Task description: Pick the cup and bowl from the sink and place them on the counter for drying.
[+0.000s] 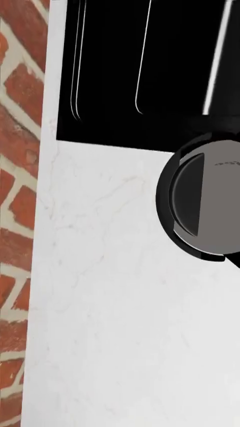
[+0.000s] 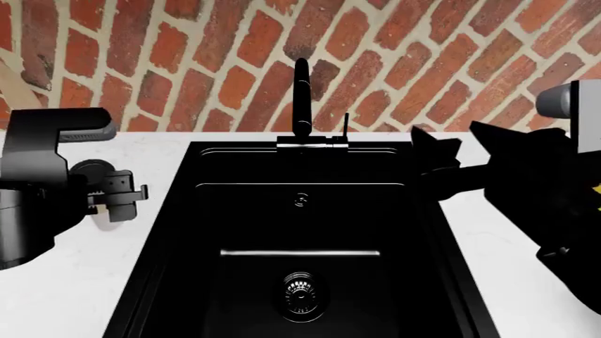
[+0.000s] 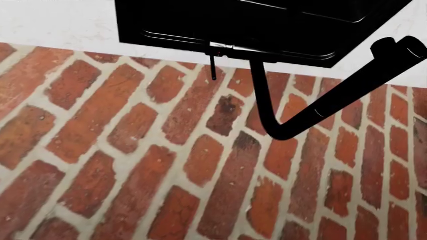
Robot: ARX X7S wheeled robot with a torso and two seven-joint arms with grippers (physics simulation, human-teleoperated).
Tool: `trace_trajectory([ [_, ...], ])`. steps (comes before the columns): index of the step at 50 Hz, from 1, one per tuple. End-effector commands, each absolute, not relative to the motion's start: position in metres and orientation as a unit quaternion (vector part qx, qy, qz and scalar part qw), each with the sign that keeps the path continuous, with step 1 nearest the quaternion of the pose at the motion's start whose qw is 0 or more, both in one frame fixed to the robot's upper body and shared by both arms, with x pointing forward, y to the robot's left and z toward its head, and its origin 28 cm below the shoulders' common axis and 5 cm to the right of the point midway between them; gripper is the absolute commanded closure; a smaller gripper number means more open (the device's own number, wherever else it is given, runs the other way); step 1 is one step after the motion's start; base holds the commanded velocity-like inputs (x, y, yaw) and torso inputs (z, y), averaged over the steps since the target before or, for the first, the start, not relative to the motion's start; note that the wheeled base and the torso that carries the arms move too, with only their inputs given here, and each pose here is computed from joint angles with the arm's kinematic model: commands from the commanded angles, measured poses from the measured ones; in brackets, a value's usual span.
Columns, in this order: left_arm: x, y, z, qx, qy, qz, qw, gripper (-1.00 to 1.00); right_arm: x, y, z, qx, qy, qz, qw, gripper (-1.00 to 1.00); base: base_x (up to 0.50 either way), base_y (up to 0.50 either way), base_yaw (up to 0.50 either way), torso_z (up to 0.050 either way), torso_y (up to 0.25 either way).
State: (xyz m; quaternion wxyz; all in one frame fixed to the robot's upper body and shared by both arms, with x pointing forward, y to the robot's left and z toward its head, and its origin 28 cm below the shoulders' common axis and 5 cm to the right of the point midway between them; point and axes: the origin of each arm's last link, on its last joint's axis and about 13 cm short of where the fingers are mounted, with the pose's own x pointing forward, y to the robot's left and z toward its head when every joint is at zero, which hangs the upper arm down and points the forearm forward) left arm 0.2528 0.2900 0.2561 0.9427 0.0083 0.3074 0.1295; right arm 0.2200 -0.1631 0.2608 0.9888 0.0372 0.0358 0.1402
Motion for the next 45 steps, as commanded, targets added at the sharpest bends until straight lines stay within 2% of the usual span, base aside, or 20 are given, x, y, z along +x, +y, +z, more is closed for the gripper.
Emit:
trace_trajectory([
  [1, 0.248, 0.313, 0.251, 0.004, 0.32, 0.175, 0.931, 1.0, 0.22, -0.161, 0.259, 0.034, 0.042, 0.145, 0.988, -1.0, 0.0, 0.0, 0.0, 0.0, 0.0],
  [36, 0.237, 0.324, 0.212, -0.051, 0.376, 0.181, 0.907, 1.0, 0.221, -0.157, 0.251, 0.039, 0.053, 0.156, 0.986, -1.0, 0.0, 0.0, 0.0, 0.0, 0.0],
  [37, 0.237, 0.325, 0.213, -0.052, 0.374, 0.181, 0.908, -1.0, 0.221, -0.157, 0.251, 0.039, 0.053, 0.157, 0.985, -1.0, 0.0, 0.0, 0.0, 0.0, 0.0],
  [45, 0.242, 0.321, 0.223, -0.051, 0.36, 0.186, 0.913, -1.0, 0.221, -0.156, 0.249, 0.042, 0.054, 0.16, 0.985, -1.0, 0.0, 0.0, 0.0, 0.0, 0.0],
])
